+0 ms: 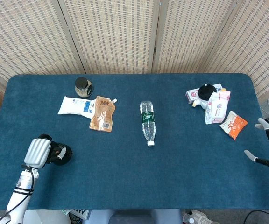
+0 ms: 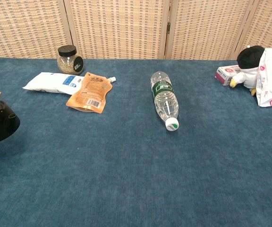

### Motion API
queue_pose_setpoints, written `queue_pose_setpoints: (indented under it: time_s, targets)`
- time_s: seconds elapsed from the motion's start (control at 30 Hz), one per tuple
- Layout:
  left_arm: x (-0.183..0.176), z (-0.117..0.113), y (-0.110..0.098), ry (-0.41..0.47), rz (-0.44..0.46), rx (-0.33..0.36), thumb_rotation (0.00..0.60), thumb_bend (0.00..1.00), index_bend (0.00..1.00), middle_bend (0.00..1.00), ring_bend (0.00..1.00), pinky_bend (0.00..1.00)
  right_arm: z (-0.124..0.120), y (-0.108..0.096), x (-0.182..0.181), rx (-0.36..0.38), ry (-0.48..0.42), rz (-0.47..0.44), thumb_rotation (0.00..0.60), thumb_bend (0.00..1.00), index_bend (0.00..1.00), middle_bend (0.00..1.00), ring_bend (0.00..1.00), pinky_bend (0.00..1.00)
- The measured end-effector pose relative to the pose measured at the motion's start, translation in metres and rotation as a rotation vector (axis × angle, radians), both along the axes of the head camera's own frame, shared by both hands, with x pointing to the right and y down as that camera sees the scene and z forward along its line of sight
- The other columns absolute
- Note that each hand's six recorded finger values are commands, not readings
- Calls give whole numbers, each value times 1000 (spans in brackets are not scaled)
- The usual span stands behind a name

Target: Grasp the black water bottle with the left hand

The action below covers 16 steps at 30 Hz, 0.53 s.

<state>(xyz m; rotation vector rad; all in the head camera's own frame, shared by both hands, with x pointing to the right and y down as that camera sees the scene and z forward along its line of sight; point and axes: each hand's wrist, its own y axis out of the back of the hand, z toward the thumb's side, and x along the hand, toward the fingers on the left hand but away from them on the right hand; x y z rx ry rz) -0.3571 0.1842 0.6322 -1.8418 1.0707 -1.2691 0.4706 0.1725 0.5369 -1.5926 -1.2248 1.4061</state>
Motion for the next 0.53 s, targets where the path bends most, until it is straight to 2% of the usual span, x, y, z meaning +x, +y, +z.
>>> queue_pose_setpoints:
  time_s: [0.53]
  targets:
    - [1,0,1,-8,3,3,502,356,1000,1000,880,363,1,0,0,-3,-1,2,600,169,102,253,137,106]
